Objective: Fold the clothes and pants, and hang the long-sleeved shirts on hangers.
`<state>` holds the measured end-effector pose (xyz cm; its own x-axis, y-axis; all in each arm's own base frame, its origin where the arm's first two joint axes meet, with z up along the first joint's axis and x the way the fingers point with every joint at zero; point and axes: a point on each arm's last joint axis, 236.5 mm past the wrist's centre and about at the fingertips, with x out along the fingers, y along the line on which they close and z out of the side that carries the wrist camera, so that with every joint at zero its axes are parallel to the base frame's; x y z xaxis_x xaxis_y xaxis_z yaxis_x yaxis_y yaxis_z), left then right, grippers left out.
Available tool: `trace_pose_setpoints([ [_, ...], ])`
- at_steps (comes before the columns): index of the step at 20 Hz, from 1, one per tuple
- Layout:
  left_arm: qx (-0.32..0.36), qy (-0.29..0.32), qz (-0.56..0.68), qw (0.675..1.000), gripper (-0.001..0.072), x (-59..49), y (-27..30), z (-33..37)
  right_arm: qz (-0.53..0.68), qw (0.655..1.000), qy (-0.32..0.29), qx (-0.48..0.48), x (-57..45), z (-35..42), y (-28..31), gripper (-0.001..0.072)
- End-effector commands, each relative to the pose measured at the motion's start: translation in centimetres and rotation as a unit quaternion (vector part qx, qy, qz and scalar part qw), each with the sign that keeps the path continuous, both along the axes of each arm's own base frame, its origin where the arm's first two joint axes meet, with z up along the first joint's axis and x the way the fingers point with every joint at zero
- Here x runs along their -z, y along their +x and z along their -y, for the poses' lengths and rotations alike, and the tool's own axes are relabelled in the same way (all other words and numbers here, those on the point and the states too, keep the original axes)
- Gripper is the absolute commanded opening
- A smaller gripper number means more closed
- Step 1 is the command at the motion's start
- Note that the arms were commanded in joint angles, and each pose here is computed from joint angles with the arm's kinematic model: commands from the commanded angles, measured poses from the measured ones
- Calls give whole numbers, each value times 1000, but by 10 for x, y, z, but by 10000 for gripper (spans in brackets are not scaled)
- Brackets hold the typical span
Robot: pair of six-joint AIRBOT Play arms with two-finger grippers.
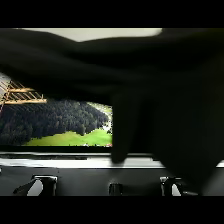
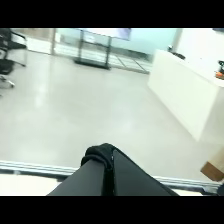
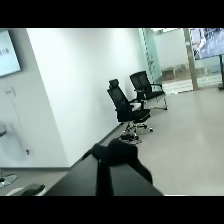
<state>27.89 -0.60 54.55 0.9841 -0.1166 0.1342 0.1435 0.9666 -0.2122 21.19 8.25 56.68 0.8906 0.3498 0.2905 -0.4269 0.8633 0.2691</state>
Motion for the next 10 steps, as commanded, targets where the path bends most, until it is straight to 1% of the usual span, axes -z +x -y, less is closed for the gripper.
trace_pose_setpoints([
  [1,-29,-5,-43,999,15,17,-2,-12,-79,996,40,18,26,15,28,27],
  [3,8,-17,-151,988,15,75,34,-10,-191,980,55,3,78,16,85,28],
  [5,58,-30,-270,961,15,152,76,-2,-319,946,49,-14,153,16,145,29],
  [7,99,-32,-367,924,15,237,120,9,-447,893,43,-33,240,16,196,29],
  [9,98,-39,-452,886,15,331,162,11,-550,833,21,-56,333,4,237,29],
  [10,85,-36,-484,870,15,379,182,7,-591,804,14,-65,380,-8,256,29],
])
